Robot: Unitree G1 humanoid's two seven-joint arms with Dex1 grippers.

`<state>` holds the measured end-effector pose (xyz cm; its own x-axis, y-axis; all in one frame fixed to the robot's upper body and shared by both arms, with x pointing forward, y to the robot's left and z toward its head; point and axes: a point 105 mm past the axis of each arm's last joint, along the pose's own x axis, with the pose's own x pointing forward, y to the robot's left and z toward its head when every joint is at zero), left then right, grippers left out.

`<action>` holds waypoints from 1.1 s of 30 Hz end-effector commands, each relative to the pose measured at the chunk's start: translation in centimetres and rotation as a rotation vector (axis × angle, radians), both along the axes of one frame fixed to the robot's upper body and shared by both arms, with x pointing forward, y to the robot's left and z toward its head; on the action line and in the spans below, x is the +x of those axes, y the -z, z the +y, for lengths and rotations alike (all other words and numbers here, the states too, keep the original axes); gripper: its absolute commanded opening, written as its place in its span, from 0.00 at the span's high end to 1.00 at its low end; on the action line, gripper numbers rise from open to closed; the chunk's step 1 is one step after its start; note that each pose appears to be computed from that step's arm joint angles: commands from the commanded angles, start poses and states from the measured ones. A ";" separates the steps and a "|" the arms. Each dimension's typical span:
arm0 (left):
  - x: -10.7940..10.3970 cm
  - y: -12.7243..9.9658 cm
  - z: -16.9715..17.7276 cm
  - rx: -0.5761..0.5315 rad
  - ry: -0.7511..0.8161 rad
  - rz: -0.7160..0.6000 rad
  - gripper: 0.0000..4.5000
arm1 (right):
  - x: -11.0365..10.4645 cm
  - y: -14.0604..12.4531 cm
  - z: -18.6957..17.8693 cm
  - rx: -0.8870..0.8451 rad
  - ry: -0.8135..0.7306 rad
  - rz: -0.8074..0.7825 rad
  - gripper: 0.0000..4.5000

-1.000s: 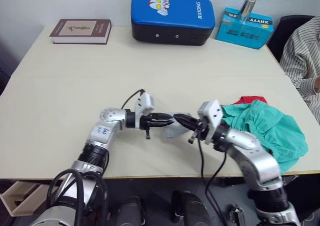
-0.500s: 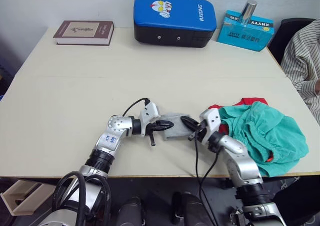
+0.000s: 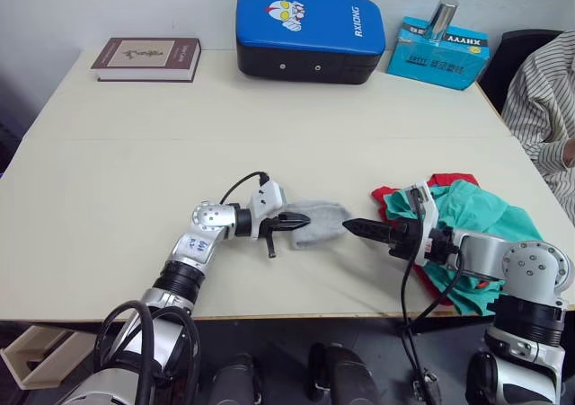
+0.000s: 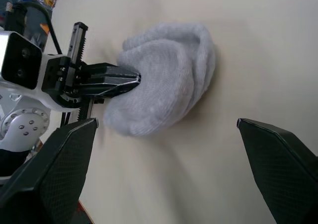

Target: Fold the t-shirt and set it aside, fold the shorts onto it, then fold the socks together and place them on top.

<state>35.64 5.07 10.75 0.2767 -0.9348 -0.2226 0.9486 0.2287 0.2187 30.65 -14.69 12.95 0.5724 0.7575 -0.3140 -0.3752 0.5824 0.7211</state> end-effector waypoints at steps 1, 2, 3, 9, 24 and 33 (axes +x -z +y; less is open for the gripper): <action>0.4 0.3 0.5 0.018 -0.023 -0.002 1.00 | 0.4 0.0 1.4 0.062 -0.016 0.052 0.01; 0.4 0.3 0.6 0.018 -0.025 -0.001 1.00 | 0.4 0.3 1.8 0.064 -0.025 0.077 0.01; 0.4 0.5 0.7 0.024 -0.028 0.006 1.00 | 0.7 0.7 2.6 0.088 -0.030 0.107 0.01; -0.1 1.3 1.3 0.033 -0.028 0.028 1.00 | 2.2 1.2 5.3 0.225 -0.007 0.235 0.01; -0.3 2.1 2.7 0.054 -0.060 0.042 1.00 | 2.9 2.4 9.3 0.294 -0.087 0.423 0.01; -0.4 2.3 3.3 0.054 -0.083 0.043 1.00 | 3.2 2.2 10.4 0.360 -0.101 0.444 0.45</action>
<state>35.42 7.57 10.11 0.3299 -0.9157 -0.2295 0.9332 0.2795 0.2260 34.31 -5.55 10.77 0.3996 0.8813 -0.2522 -0.0307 0.2878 0.9572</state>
